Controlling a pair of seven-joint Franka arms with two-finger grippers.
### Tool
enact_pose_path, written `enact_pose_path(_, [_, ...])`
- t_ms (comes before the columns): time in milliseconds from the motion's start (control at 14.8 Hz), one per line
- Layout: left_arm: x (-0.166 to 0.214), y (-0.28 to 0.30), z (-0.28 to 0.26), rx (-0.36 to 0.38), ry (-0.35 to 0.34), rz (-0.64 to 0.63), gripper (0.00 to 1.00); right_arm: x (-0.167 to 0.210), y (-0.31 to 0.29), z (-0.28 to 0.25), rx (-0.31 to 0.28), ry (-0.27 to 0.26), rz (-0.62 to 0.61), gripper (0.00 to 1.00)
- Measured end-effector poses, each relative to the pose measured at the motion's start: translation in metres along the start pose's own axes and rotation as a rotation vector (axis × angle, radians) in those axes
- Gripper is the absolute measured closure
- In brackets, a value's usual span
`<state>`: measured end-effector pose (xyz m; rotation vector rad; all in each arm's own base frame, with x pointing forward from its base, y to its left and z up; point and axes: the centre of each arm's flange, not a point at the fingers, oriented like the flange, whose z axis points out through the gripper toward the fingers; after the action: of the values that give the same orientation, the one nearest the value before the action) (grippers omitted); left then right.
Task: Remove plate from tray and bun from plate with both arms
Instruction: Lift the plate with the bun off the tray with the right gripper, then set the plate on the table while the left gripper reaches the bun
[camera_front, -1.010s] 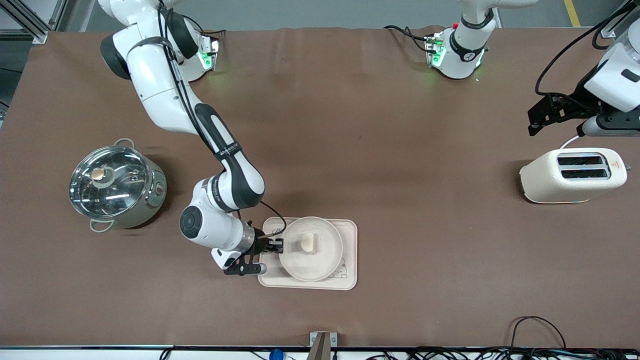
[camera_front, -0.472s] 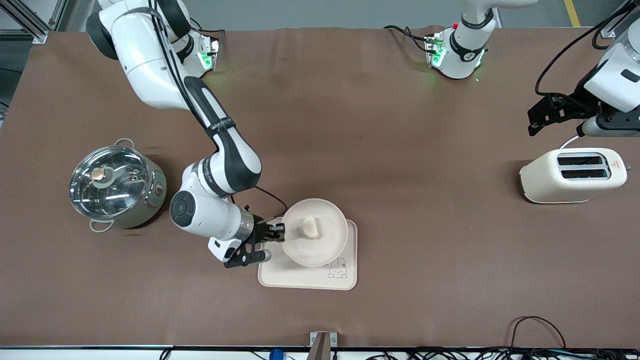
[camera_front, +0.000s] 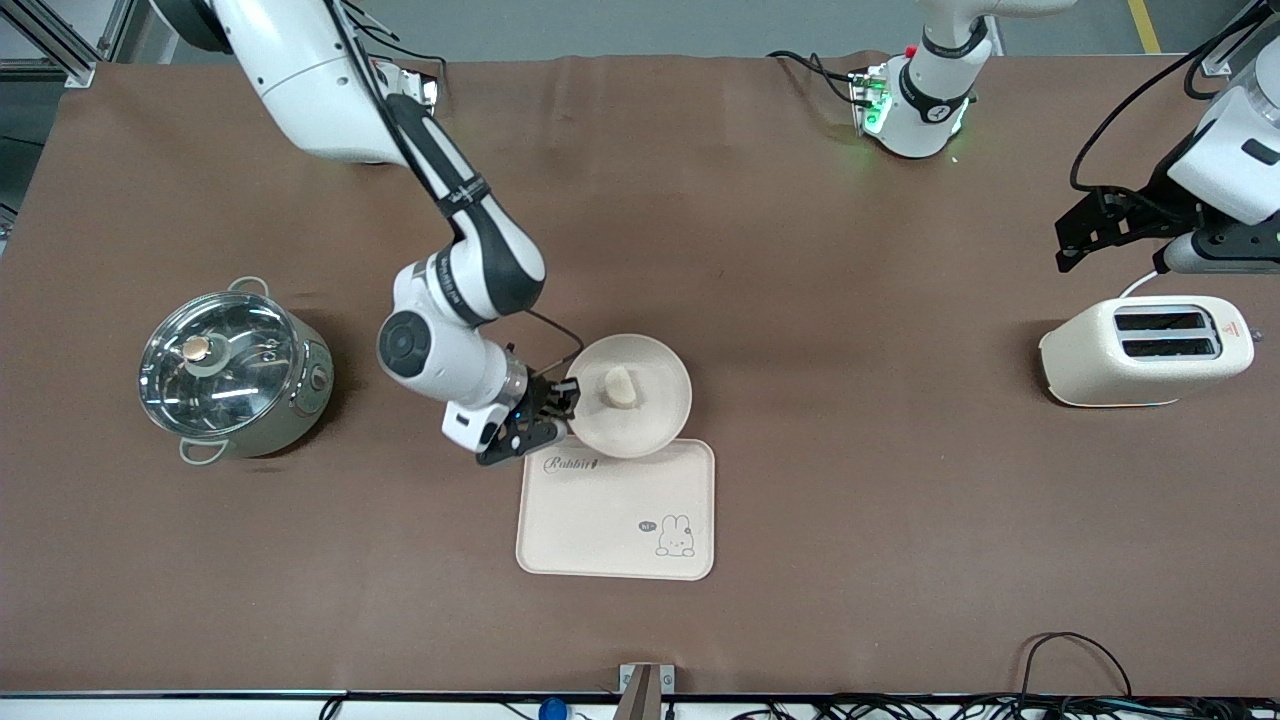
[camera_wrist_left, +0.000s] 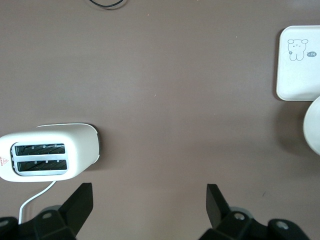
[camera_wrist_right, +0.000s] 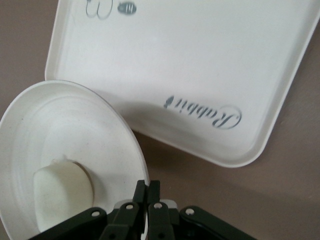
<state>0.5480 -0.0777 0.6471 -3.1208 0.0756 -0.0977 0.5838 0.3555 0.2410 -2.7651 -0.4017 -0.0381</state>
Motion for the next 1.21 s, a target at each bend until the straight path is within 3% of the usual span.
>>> enact_pose_path(337, [0.000, 0.000, 0.000, 0.000, 0.000, 0.000, 0.00, -0.046, -0.013, 0.044, -0.035, 0.001, -0.028, 0.96])
enact_pose_path(943, [0.001, -0.001, 0.002, 0.001, -0.006, -0.002, 0.00, -0.059, -0.005, 0.052, -0.045, -0.024, -0.017, 0.93])
enact_pose_path(1212, [-0.001, 0.001, 0.004, -0.009, -0.021, -0.002, 0.00, -0.050, 0.003, 0.035, -0.031, -0.075, 0.032, 0.55])
